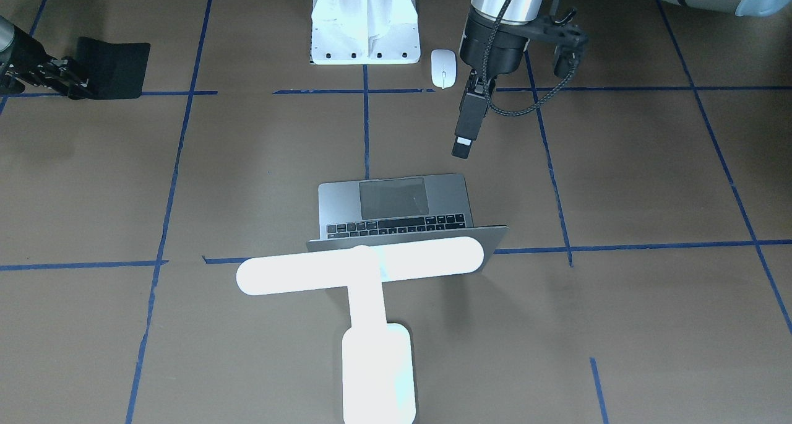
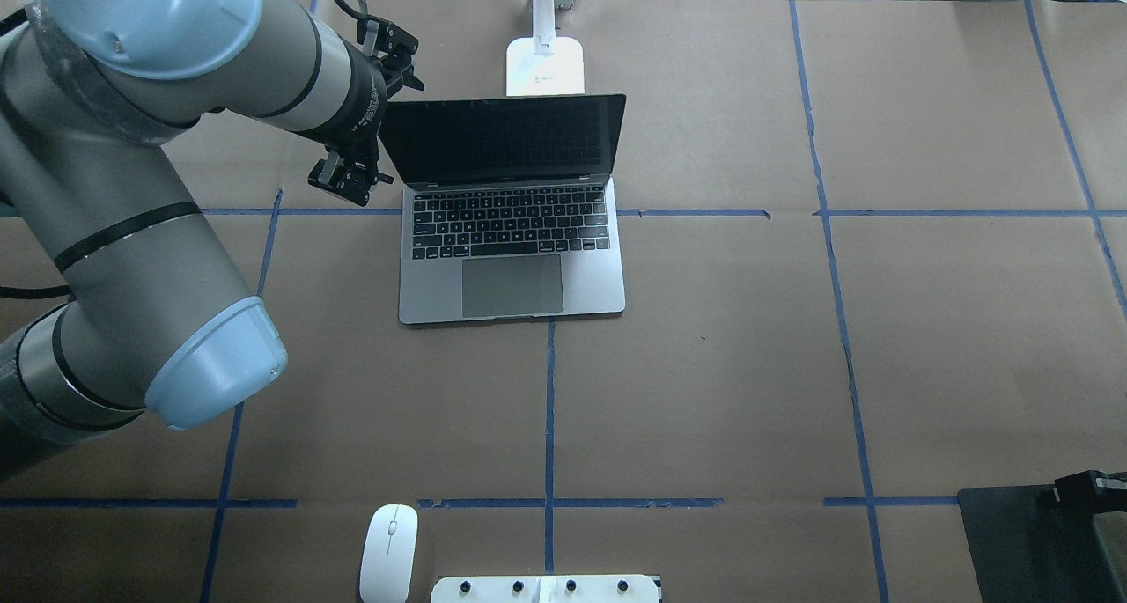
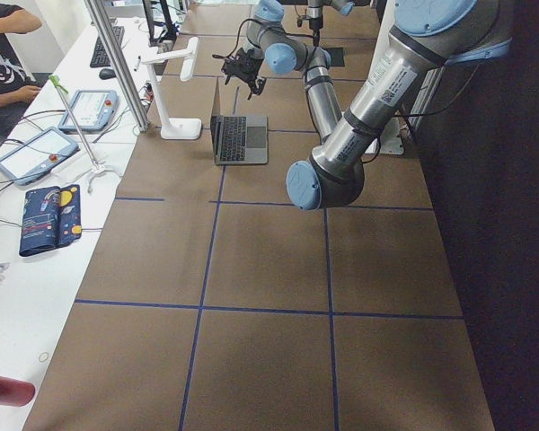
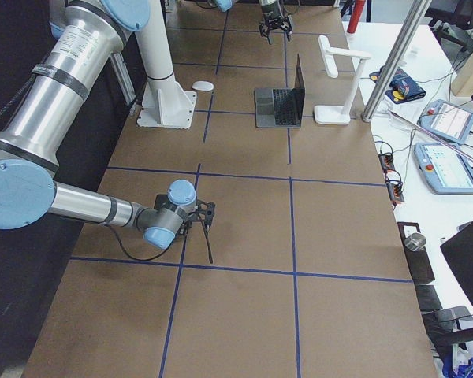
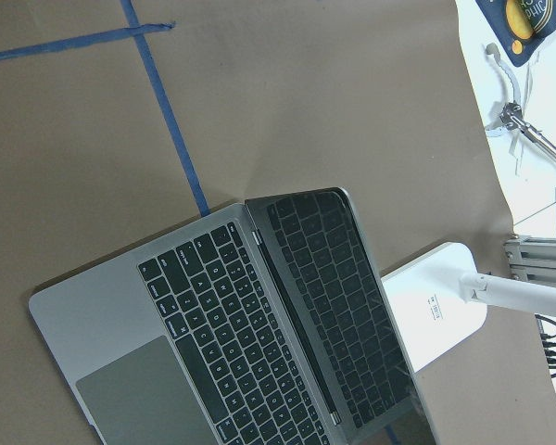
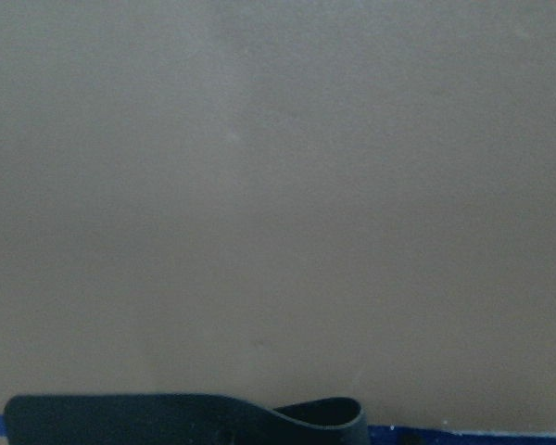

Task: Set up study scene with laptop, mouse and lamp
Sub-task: 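Grasp the black mouse pad with the right gripper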

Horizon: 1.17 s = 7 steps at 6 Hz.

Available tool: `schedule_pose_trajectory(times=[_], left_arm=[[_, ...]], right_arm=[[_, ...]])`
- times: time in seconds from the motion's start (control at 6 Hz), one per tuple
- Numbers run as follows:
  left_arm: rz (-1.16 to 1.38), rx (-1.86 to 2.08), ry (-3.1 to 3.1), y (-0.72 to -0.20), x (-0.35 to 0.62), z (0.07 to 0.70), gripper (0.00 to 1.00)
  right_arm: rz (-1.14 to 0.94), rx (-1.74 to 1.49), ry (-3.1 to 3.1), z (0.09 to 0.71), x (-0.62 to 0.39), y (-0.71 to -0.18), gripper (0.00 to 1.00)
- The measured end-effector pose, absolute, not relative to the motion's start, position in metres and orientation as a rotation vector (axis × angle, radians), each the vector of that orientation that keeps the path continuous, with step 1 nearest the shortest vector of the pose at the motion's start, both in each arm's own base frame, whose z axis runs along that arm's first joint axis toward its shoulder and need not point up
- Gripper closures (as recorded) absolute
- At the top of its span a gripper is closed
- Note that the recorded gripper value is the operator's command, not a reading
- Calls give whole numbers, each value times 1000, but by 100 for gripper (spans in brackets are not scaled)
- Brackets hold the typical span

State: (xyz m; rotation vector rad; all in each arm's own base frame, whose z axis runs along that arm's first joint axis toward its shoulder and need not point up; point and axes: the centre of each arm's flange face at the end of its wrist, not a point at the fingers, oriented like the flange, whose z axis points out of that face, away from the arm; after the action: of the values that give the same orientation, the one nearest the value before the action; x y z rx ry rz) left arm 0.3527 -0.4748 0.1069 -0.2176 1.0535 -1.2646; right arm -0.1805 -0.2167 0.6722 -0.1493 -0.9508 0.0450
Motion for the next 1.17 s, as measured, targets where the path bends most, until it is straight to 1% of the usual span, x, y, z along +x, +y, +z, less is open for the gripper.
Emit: schedule_pose_trajectory(times=[0.33, 0.83, 1.0, 1.17], left_arm=[[-1265, -216, 1056, -474, 351, 106, 0], [-1262, -217, 1062, -470, 347, 102, 0], [-1261, -217, 1063, -469, 346, 102, 0], [-1261, -217, 1063, -469, 346, 102, 0]], right_arm=[[26, -127, -996, 655, -186, -219, 100], [37, -72, -1108, 594, -214, -237, 100], [50, -67, -1133, 571, -235, -247, 100], [65, -79, -1152, 524, -273, -269, 100]])
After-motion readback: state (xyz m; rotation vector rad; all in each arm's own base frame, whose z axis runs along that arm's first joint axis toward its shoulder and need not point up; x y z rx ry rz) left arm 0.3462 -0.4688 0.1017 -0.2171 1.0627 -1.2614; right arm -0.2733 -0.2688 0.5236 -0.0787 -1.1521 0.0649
